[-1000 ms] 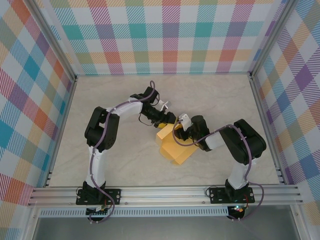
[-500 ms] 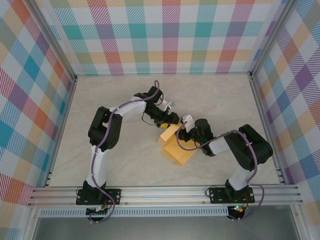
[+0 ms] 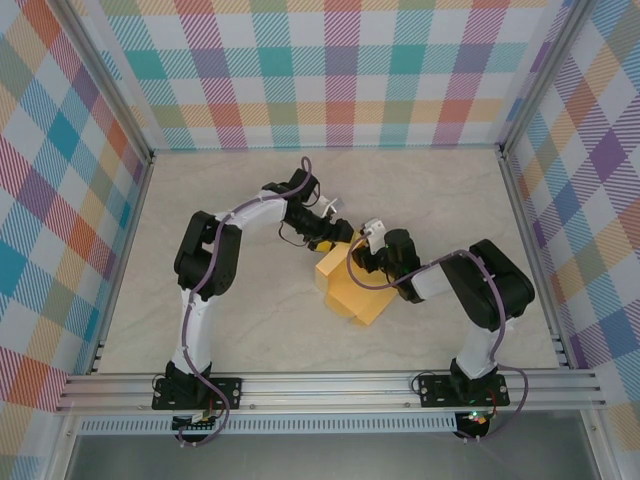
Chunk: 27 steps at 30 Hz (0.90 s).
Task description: Fold the paper box
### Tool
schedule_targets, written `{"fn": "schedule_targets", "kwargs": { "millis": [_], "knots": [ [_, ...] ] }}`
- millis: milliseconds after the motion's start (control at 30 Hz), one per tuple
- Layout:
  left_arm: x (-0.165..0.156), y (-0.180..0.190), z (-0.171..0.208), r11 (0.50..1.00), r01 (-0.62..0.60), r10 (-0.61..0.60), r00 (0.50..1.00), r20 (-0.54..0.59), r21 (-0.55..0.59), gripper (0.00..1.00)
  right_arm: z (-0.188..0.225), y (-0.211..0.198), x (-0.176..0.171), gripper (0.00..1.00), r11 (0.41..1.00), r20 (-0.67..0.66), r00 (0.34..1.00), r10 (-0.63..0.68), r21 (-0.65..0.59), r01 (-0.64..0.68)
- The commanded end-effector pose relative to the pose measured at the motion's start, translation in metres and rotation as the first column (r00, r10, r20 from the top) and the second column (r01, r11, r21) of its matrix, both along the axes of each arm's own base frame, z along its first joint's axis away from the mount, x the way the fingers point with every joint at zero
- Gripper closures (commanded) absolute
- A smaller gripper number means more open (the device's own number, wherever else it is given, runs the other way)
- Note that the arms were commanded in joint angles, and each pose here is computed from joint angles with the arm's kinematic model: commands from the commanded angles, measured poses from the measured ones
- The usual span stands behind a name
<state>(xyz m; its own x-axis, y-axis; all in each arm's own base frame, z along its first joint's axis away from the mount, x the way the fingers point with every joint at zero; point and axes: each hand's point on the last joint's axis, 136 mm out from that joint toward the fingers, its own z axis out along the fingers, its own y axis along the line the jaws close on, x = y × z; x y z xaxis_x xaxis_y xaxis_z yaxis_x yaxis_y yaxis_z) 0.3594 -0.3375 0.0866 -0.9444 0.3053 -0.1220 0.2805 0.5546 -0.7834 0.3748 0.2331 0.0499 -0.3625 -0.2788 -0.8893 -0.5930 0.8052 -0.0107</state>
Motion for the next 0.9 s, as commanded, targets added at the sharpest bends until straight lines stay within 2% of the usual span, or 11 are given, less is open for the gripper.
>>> {"fn": "schedule_targets", "kwargs": {
  "millis": [0,67,167,300,433,600,700,867],
  "knots": [
    [0.007,0.005,-0.02,0.998,-0.029,0.03,0.999,-0.024,0.047,0.18,0.007,0.033,-0.013,0.55,0.986,0.053,0.988,0.148,-0.088,-0.143],
    [0.007,0.004,-0.022,0.999,-0.03,0.031,0.999,-0.038,0.038,0.18,0.005,0.04,-0.017,0.57,0.976,0.054,0.982,0.179,-0.134,-0.171],
    [0.006,0.002,-0.024,0.999,-0.026,0.027,0.999,-0.044,0.034,0.18,-0.004,0.033,-0.011,0.66,0.98,0.061,0.989,0.134,-0.159,-0.123],
    [0.004,0.002,-0.024,1.0,-0.016,0.017,0.998,-0.055,0.021,0.18,-0.016,0.028,-0.01,0.81,0.982,0.075,0.991,0.11,-0.161,-0.097],
    [0.004,0.004,-0.022,1.0,-0.018,0.019,0.999,-0.05,0.024,0.18,-0.014,0.026,-0.01,0.89,0.986,0.079,0.994,0.073,-0.153,-0.06],
    [0.013,0.002,-0.015,0.999,-0.04,0.04,0.998,-0.042,0.001,0.18,-0.012,0.013,-0.023,0.89,0.99,0.08,0.997,-0.02,-0.135,0.03],
    [0.016,-0.001,-0.016,0.999,-0.045,0.045,0.998,-0.052,-0.01,0.18,-0.02,0.008,-0.028,0.78,0.986,0.069,0.997,-0.042,-0.156,0.052],
    [0.015,-0.003,-0.024,0.999,-0.049,0.049,0.997,-0.067,-0.009,0.18,-0.032,0.006,-0.019,0.69,0.975,0.064,0.996,-0.067,-0.206,0.079]
  ]
}}
